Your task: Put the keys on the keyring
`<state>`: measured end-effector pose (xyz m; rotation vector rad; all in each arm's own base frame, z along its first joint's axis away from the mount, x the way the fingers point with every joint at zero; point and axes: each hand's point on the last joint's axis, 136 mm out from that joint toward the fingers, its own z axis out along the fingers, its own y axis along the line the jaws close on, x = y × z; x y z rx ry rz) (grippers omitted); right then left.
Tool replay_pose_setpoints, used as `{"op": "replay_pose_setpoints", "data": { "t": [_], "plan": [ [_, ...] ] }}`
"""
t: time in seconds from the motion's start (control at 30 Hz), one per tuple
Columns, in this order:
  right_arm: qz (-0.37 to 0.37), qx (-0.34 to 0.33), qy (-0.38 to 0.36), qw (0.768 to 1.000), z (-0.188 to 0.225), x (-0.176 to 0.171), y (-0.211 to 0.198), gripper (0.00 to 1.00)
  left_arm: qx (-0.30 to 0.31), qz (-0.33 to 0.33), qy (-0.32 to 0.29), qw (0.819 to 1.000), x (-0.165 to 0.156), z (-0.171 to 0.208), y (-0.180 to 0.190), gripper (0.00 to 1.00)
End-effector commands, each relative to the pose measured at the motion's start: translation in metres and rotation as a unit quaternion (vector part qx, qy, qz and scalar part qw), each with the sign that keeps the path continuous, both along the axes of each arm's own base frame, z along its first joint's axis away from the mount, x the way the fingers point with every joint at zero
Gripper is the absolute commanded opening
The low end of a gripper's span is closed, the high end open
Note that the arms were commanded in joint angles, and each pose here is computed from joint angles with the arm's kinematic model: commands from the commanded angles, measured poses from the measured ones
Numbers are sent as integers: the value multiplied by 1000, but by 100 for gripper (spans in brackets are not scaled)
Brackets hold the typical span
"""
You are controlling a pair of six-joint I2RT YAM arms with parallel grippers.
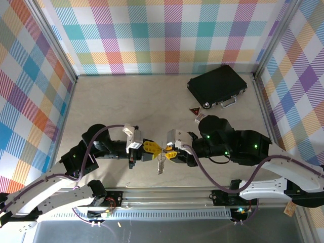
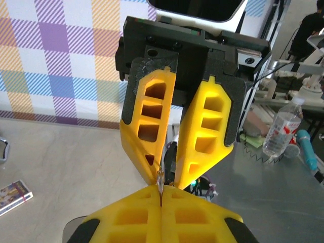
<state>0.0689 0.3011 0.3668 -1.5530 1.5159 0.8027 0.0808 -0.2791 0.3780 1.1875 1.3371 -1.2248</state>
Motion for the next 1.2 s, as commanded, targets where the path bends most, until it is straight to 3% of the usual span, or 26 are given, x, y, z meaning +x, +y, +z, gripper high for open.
{"op": "replay_pose_setpoints", "data": {
  "t": [0.0, 0.27, 0.63, 0.87, 1.17],
  "plan": [
    [11, 25, 7, 1000, 8, -7, 2, 19, -55, -21, -9, 998, -9, 25, 2, 0],
    [10, 25, 12, 1000, 5, -7, 2, 8, -79, -28, -8, 996, -14, 33, 7, 0],
    [18, 21, 17, 999, 3, -9, 5, 8, -100, -40, -2, 994, -19, 39, 8, 0],
    [29, 21, 22, 999, 3, -13, 7, 10, -113, -45, 2, 993, -20, 43, 8, 0],
    [24, 35, 19, 999, 8, -13, 2, 22, -113, -47, 3, 992, -20, 43, 8, 0]
  ]
}}
